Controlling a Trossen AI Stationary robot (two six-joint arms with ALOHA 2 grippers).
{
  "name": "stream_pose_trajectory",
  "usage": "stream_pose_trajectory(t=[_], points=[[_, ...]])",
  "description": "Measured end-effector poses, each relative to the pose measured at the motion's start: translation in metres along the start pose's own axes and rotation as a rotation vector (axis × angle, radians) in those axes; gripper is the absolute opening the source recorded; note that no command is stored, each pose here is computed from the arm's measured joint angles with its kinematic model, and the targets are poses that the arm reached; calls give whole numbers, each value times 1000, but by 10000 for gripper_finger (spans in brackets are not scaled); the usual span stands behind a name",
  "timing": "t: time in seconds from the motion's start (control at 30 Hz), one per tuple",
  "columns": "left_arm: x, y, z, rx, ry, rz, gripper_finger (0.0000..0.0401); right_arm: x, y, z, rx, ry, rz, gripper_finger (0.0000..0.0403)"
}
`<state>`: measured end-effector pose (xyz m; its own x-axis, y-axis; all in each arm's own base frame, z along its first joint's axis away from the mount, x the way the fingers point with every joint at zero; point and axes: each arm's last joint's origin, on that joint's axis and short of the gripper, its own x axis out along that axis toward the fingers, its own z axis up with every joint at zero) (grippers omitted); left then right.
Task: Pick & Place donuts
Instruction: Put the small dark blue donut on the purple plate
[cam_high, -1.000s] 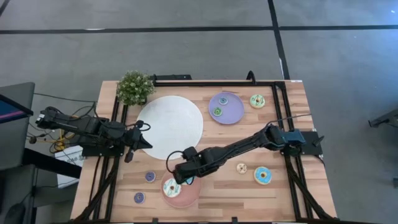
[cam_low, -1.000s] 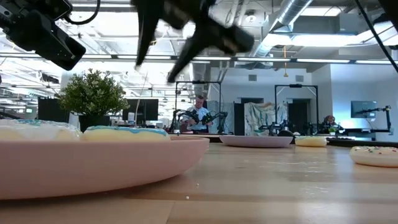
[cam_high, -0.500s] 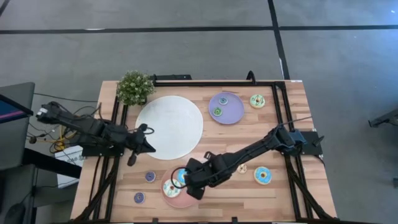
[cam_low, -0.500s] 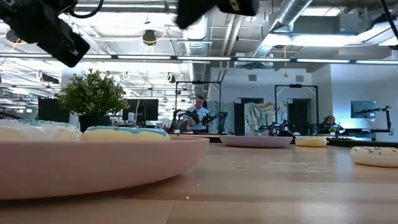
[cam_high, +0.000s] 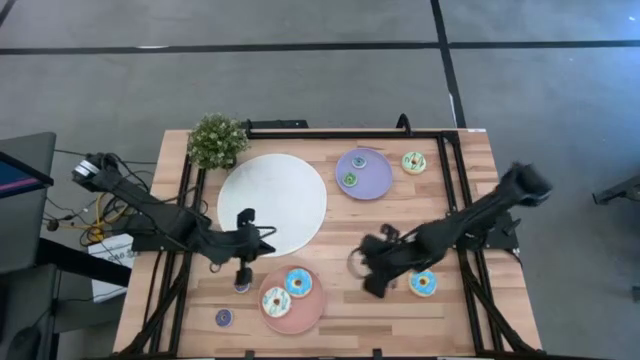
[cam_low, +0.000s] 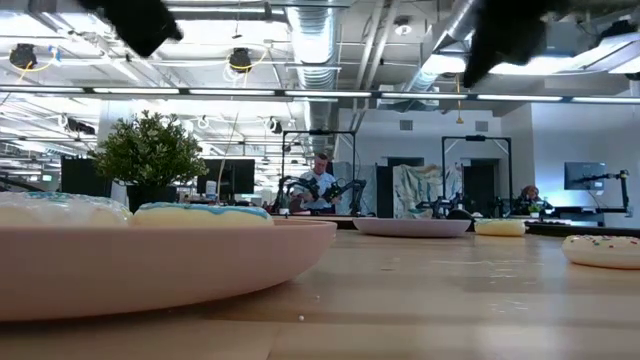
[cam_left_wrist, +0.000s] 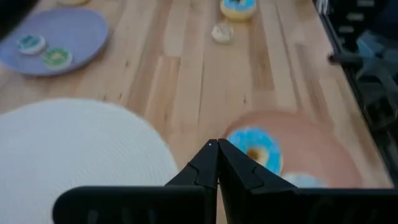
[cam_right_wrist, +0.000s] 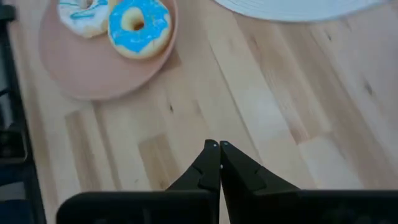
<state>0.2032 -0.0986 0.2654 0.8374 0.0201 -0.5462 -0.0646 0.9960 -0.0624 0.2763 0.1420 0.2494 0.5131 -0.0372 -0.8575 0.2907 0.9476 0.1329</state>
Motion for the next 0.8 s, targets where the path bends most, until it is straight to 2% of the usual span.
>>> stream_pose_trajectory(t=[0.13,0.27,0.37,0.47,0.63,0.73,0.8], points=[[6,-13,25,-70,60,59,0,-11,-34,-42,10,-64,89,1],[8,-22,44,-260,190,180,0,-20,-66,-74,68,-49,93,0],[10,-26,50,-395,323,307,0,-24,-86,-92,95,-21,84,1],[12,-31,48,-507,490,391,0,-29,-100,-103,105,-19,84,1],[24,-37,25,-623,730,561,1,-38,-109,-108,107,-39,89,1],[33,-38,11,-593,849,671,12,-40,-111,-108,82,-61,88,1],[39,-40,3,-567,867,714,26,-40,-111,-108,60,-60,82,1]])
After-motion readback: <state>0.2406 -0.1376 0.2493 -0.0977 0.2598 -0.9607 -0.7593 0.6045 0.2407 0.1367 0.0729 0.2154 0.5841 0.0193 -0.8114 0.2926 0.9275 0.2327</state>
